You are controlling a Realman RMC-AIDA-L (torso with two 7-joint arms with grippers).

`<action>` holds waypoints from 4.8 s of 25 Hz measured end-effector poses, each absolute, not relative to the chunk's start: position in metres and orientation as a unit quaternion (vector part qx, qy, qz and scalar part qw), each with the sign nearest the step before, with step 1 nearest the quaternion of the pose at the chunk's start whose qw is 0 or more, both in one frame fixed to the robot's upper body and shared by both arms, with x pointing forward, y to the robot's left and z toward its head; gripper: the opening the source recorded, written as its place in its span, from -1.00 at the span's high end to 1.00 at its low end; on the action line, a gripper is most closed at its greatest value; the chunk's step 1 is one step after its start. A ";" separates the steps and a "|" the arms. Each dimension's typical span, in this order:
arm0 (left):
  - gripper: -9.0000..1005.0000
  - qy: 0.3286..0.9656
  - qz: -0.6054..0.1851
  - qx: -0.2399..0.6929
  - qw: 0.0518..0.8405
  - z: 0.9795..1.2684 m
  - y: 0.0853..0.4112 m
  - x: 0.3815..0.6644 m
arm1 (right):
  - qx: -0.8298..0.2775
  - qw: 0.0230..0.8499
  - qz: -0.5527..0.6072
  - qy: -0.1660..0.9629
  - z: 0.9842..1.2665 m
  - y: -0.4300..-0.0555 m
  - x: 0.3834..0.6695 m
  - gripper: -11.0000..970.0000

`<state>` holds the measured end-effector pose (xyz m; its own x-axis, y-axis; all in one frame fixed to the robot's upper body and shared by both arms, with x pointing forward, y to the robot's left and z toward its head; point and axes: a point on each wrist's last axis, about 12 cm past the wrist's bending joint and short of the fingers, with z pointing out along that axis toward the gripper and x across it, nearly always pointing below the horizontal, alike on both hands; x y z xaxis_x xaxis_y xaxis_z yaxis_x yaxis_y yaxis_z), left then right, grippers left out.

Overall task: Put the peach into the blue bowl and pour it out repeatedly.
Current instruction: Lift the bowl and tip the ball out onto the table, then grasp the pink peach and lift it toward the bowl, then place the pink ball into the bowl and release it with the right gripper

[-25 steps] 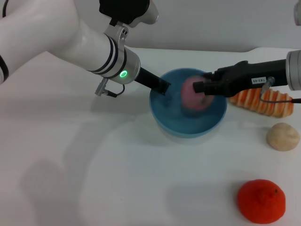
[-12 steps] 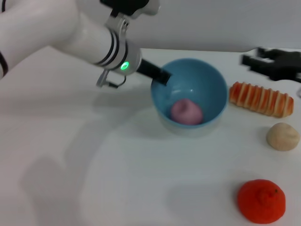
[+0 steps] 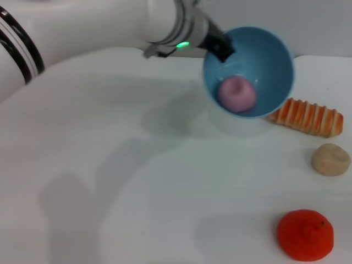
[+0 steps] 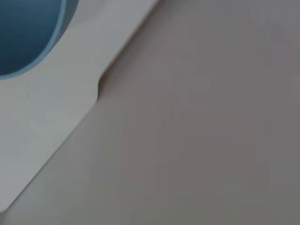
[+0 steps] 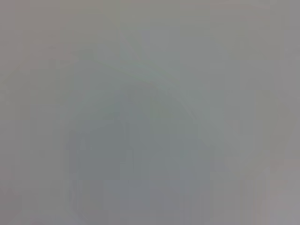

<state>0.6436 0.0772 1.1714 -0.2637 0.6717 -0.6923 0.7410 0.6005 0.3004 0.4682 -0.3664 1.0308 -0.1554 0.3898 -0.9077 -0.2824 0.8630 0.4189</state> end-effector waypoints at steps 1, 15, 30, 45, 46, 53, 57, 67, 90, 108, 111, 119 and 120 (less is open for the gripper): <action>0.98 0.774 -0.027 0.466 0.428 1.173 0.071 0.641 | 0.046 0.652 0.256 0.713 1.027 -0.368 0.461 -0.25; 0.98 0.487 0.103 0.673 0.547 1.151 0.035 0.589 | 0.073 0.669 0.221 0.706 1.004 -0.361 0.425 -0.25; 0.98 0.354 0.143 0.681 0.625 1.118 0.050 0.558 | 0.081 0.670 0.224 0.703 1.004 -0.358 0.430 -0.23; 0.99 0.299 0.168 0.672 0.657 1.102 0.061 0.540 | 0.083 0.668 0.227 0.704 1.003 -0.355 0.433 -0.18; 0.99 0.307 0.164 0.667 0.659 1.102 0.061 0.541 | 0.083 0.668 0.227 0.704 1.003 -0.355 0.434 -0.18; 0.98 0.500 0.073 0.529 0.682 1.120 0.069 0.565 | 0.088 0.641 0.283 0.708 1.008 -0.355 0.441 -0.16; 0.98 0.635 -0.010 0.437 0.637 1.128 0.082 0.597 | 0.046 0.574 0.357 0.736 1.021 -0.357 0.455 -0.15; 0.99 0.830 -0.166 0.257 0.467 1.112 0.132 0.653 | -0.101 0.319 0.431 0.838 1.041 -0.305 0.516 -0.12; 0.98 0.838 -0.176 0.243 0.455 1.103 0.135 0.646 | -0.224 0.167 0.423 0.862 1.015 -0.196 0.537 -0.05; 0.98 0.841 -0.175 0.240 0.453 1.098 0.137 0.643 | -0.243 0.199 0.417 0.853 1.012 -0.192 0.538 0.28; 0.99 0.843 -0.174 0.238 0.450 1.096 0.140 0.643 | -0.239 0.220 0.431 0.842 1.016 -0.193 0.539 0.49; 0.99 0.851 -0.184 0.272 0.411 1.093 0.139 0.638 | -0.283 0.282 0.447 0.801 1.067 -0.229 0.558 0.76; 0.99 0.853 -0.181 0.278 0.403 1.093 0.139 0.637 | -0.289 0.290 0.446 0.796 1.078 -0.235 0.560 0.76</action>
